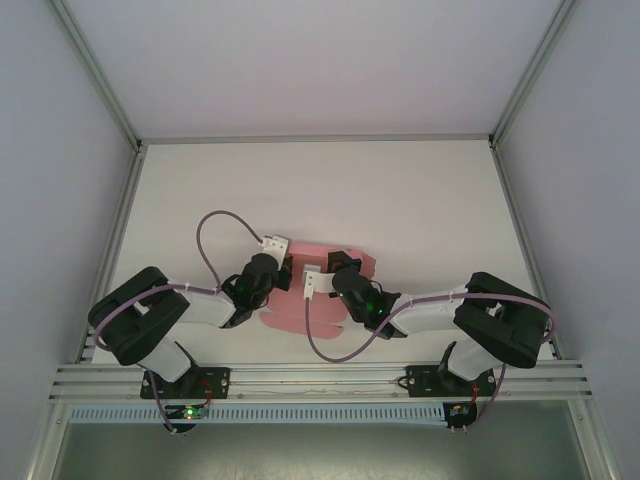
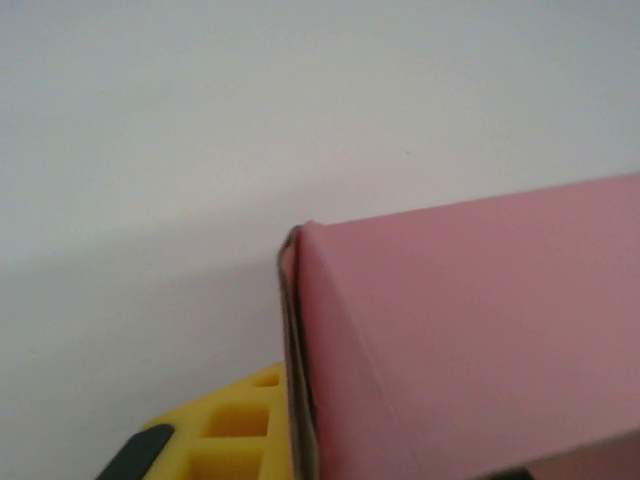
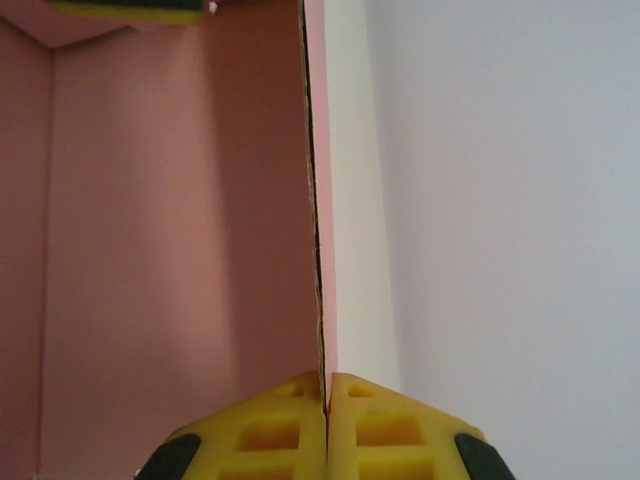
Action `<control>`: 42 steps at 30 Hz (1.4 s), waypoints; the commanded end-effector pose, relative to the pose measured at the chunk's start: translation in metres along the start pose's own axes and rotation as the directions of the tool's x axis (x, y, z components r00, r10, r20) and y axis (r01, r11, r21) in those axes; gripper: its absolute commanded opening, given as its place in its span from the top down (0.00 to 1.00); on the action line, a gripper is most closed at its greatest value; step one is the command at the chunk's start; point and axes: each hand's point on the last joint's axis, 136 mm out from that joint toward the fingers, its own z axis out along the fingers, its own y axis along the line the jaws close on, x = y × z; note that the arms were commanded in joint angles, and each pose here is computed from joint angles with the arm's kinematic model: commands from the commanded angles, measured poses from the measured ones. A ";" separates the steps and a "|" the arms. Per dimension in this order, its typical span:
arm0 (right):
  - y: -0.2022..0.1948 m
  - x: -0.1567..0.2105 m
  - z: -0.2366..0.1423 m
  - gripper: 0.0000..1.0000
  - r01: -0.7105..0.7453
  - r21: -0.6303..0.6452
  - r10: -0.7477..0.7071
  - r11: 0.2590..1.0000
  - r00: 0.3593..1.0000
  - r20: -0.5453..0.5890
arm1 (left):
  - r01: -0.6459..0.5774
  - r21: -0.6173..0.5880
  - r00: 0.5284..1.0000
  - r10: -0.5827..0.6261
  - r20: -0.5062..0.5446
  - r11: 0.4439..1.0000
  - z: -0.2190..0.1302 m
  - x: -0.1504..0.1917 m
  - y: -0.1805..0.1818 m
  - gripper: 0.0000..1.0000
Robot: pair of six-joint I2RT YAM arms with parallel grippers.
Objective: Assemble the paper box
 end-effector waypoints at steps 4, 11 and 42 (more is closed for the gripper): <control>0.015 0.016 -0.007 1.00 0.008 -0.041 -0.010 0.999 0.998 -0.054 | 0.001 -0.365 0.999 -0.018 -0.044 0.931 -0.003 0.027 0.062 0.98; 0.018 0.023 -0.007 1.00 0.007 -0.048 -0.011 0.999 0.996 -0.086 | 0.023 -0.465 0.997 -0.054 -0.053 0.885 -0.007 0.035 0.079 1.00; 0.019 0.031 -0.004 1.00 -0.027 -0.063 0.019 0.998 0.992 -0.123 | 0.007 -0.456 0.994 -0.057 -0.095 0.890 0.000 0.062 0.077 1.00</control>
